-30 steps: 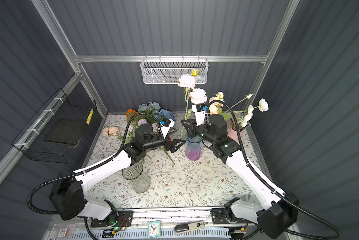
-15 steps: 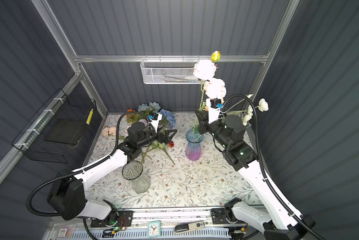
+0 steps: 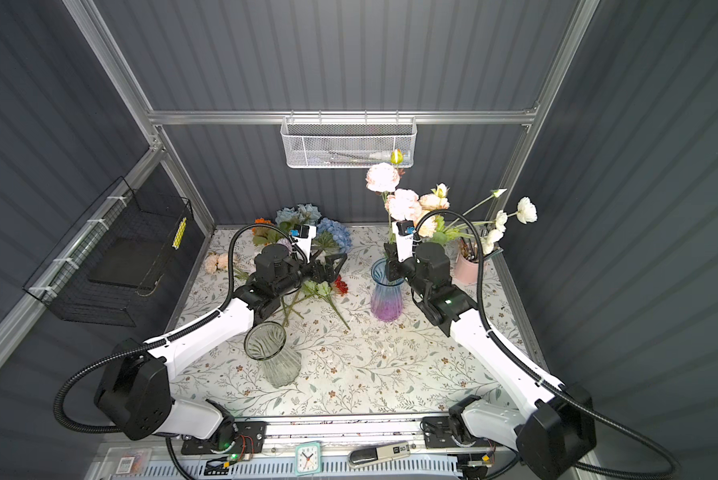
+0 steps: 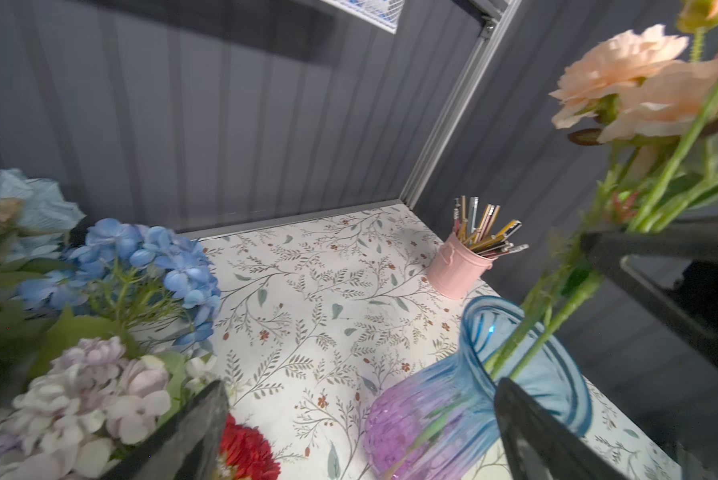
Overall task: Arrange the flowers into the vase
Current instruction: 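Lower the pink carnation stems into the blue-purple vase with the right gripper, then open the right gripper to release the pink carnations in the vase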
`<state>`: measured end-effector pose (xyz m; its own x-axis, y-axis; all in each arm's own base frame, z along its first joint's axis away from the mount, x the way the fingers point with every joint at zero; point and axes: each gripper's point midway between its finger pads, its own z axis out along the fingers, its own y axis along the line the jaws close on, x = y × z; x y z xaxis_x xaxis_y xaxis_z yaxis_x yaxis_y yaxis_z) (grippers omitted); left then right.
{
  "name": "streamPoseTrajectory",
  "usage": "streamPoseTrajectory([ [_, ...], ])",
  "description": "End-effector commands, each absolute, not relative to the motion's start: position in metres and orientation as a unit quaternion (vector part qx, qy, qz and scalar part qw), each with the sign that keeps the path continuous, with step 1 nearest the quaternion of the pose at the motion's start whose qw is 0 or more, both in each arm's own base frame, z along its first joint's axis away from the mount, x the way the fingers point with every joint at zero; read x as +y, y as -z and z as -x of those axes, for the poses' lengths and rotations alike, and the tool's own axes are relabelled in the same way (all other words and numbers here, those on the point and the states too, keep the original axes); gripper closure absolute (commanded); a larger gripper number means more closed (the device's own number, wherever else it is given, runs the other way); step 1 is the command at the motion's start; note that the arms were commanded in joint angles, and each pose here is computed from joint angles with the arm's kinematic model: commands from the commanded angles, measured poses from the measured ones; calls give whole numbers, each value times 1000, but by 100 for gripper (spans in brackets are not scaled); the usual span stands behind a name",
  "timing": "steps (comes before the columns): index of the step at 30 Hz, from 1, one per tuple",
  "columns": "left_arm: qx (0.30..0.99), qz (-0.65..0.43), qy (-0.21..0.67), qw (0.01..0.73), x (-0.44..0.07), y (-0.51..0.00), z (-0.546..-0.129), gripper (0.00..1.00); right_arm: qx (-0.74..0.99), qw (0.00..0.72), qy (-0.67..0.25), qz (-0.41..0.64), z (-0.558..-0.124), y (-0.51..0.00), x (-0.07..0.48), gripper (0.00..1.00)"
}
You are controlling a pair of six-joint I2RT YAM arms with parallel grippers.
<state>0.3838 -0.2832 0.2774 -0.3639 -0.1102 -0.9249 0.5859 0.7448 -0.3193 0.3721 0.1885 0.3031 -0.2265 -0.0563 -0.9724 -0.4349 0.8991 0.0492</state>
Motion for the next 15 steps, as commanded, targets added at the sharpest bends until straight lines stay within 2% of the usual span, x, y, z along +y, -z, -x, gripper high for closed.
streamPoseTrajectory([
  [1, 787, -101, 243, 558, -250, -280, -404, 0, 787, 580, -154, 145, -376, -283, 187, 100],
  [4, 793, -77, 220, 563, -232, -279, -407, 0, 813, 545, -143, 147, -377, -259, 187, 99],
  [7, 787, -63, 216, 574, -223, -282, -406, 0, 827, 524, -135, 150, -375, -247, 186, 94],
  [13, 780, -39, 209, 589, -209, -287, -408, 0, 842, 501, -131, 151, -370, -245, 183, 68],
  [15, 779, -25, 208, 591, -203, -286, -410, 0, 846, 495, -130, 149, -368, -247, 182, 62],
])
